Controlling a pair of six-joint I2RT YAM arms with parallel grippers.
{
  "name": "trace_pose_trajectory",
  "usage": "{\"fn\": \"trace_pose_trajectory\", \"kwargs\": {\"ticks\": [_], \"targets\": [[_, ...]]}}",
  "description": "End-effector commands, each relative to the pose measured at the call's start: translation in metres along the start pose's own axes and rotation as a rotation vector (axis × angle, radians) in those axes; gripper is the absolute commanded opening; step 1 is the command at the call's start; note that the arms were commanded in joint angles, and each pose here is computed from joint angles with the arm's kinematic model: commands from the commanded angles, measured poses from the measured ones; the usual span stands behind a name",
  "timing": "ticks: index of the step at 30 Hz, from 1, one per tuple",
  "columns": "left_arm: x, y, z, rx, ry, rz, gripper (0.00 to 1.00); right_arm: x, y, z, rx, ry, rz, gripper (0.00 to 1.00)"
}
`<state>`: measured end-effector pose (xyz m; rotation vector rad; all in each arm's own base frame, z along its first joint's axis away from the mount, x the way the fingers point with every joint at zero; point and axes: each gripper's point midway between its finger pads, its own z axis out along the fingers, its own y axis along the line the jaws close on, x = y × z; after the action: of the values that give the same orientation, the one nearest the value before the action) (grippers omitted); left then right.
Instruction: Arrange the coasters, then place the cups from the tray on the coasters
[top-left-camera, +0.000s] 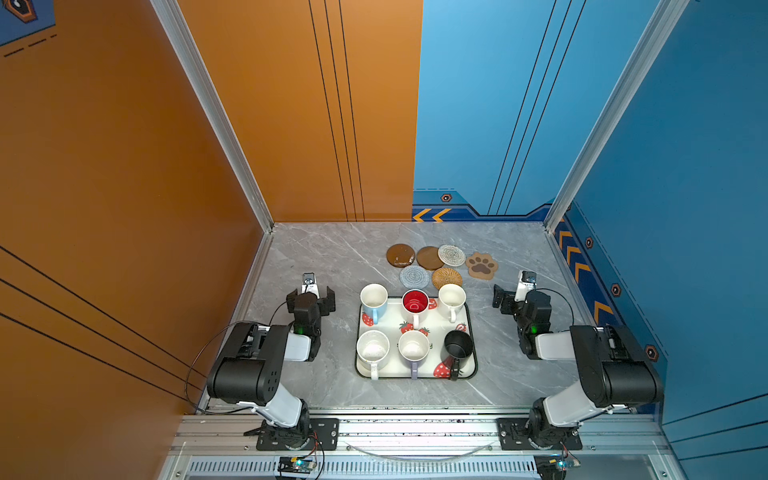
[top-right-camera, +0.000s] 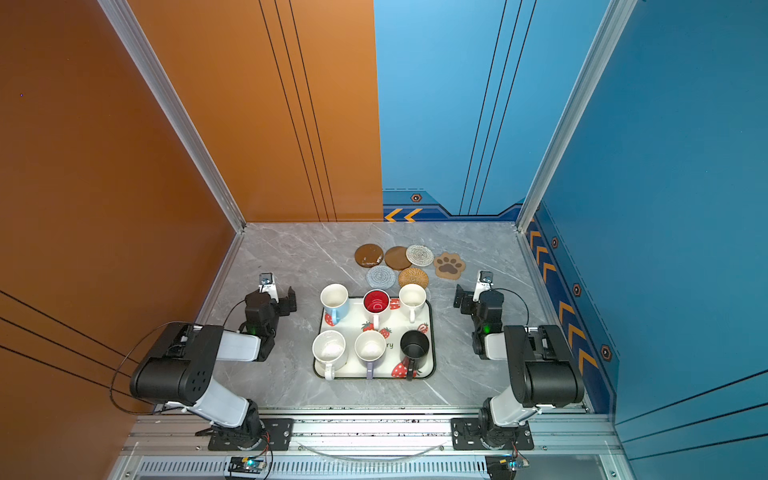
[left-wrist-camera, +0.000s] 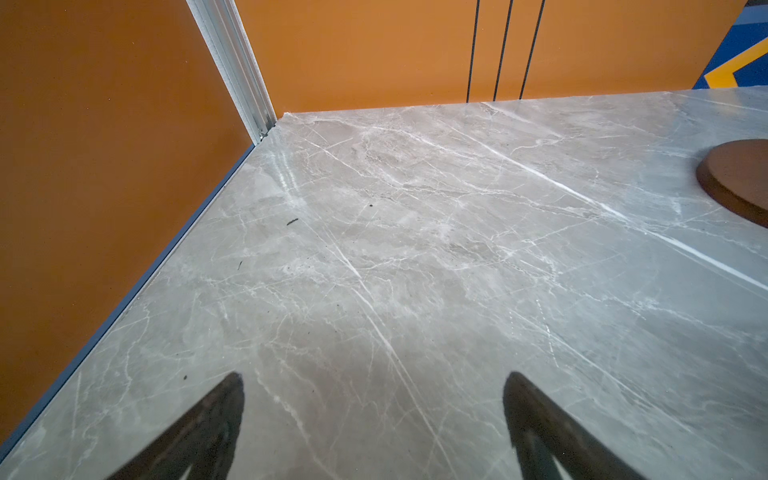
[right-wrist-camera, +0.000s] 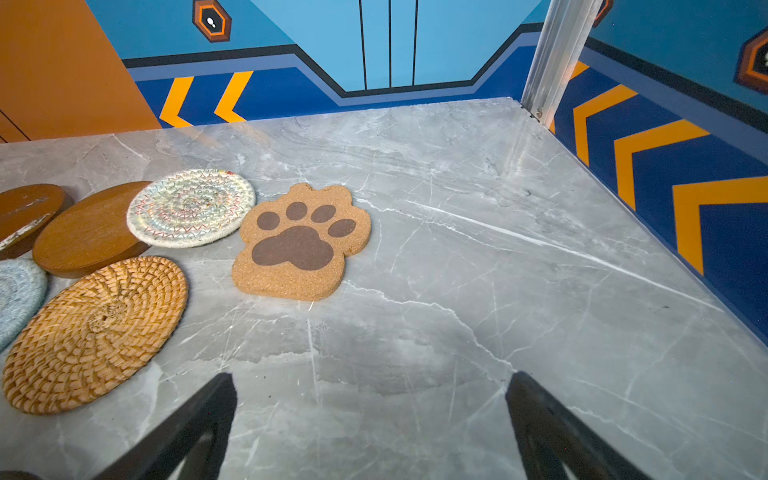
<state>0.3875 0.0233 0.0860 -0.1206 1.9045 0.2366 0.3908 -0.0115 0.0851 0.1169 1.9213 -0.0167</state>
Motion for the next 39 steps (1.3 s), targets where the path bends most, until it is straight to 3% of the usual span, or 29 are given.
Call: {"fn": "trace_pose_trajectory", "kwargs": {"ticks": [1,29,39], "targets": [[-0.007,0.0,0.002,0.008,-0.011,-0.016,0.98,-0.009,0.001,0.001,0.006,-0.018,-0.015,1.0],[-0.009,0.0,0.002,0.011,-0.015,-0.016,0.99,-0.01,-0.001,0.002,0.013,-0.018,-0.011,1.0],[-0.053,0.009,-0.025,-0.019,-0.039,-0.018,0.96,-0.048,-0.01,-0.009,0.103,0.056,0.004,0.98]]}}
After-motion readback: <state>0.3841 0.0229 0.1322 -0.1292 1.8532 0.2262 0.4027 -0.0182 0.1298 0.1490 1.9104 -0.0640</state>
